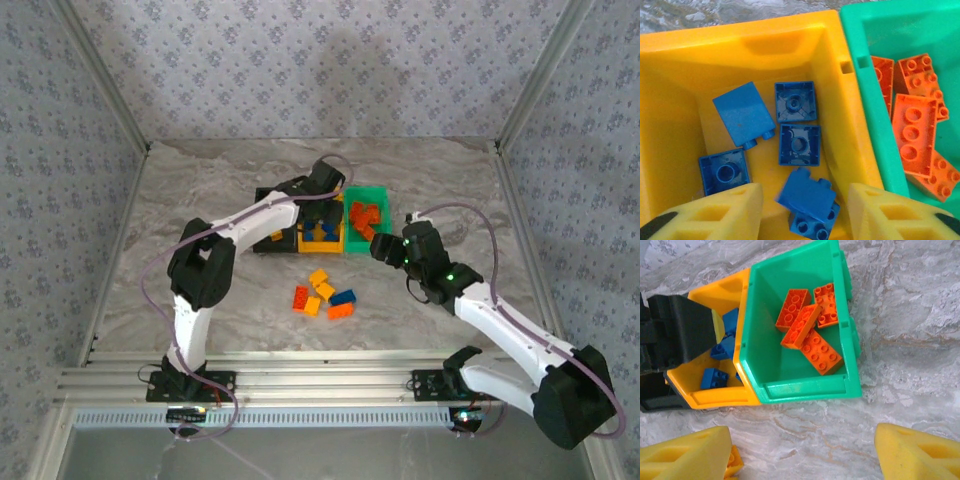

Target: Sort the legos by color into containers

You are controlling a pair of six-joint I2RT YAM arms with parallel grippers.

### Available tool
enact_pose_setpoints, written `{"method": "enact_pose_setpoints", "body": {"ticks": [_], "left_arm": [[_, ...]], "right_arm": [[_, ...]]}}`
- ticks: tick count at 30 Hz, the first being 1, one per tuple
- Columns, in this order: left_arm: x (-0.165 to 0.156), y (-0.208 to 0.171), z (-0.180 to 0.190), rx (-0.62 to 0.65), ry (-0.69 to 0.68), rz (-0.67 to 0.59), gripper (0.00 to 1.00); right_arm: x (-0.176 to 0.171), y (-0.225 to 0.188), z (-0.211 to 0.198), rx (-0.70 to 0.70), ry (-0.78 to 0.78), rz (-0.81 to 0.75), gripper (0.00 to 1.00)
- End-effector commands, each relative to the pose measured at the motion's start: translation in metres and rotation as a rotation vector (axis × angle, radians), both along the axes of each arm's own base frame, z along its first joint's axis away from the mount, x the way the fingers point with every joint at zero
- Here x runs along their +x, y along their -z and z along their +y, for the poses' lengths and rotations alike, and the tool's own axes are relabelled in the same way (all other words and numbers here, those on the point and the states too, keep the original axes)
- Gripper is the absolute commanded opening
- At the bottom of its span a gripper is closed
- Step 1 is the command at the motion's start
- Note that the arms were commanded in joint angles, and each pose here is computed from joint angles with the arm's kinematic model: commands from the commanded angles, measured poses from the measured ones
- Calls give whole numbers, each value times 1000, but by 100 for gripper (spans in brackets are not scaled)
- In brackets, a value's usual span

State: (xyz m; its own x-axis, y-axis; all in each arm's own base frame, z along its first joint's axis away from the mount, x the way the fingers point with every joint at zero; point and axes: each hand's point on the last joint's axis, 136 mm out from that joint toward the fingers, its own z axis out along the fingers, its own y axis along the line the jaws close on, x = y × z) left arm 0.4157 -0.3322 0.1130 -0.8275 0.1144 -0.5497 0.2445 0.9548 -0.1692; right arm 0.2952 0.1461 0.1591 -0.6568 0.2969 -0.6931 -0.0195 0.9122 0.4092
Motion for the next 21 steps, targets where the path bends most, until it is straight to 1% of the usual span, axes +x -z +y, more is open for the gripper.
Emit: {"method": "enact_pose_setpoints", "body": {"ticks": [1,5,8,10,11,12,14,16,18,21], "left_arm": [[-2,-44,-8,-79,21,-49,56],[-22,-79,-9,-163,47,-88,68],[-49,-106,-7,-239,75,-131,78],[-73,-119,-4,-276,101,-155,85],[-84,-120,-1,-283,109,-160,97],[-96,-121,2,-287,119,-168,99],[-119,-115,12,-274,123,-175,100],[-140,-100,30,-248,106,-171,100],[-154,-90,53,-238,65,-175,100],[-172,-76,91,-226,-9,-183,99]], "right_arm": [[-11,9,3,11,-30,41,78],[-16,11,11,19,-68,55,78],[-22,15,22,15,-112,66,79],[-28,19,32,8,-150,82,80],[-31,22,36,3,-167,89,80],[-34,26,43,-6,-190,102,80],[-42,37,57,-23,-238,133,81],[-50,50,71,-53,-282,158,81],[-54,61,86,-109,-342,167,81],[-52,68,106,-169,-373,164,81]]}}
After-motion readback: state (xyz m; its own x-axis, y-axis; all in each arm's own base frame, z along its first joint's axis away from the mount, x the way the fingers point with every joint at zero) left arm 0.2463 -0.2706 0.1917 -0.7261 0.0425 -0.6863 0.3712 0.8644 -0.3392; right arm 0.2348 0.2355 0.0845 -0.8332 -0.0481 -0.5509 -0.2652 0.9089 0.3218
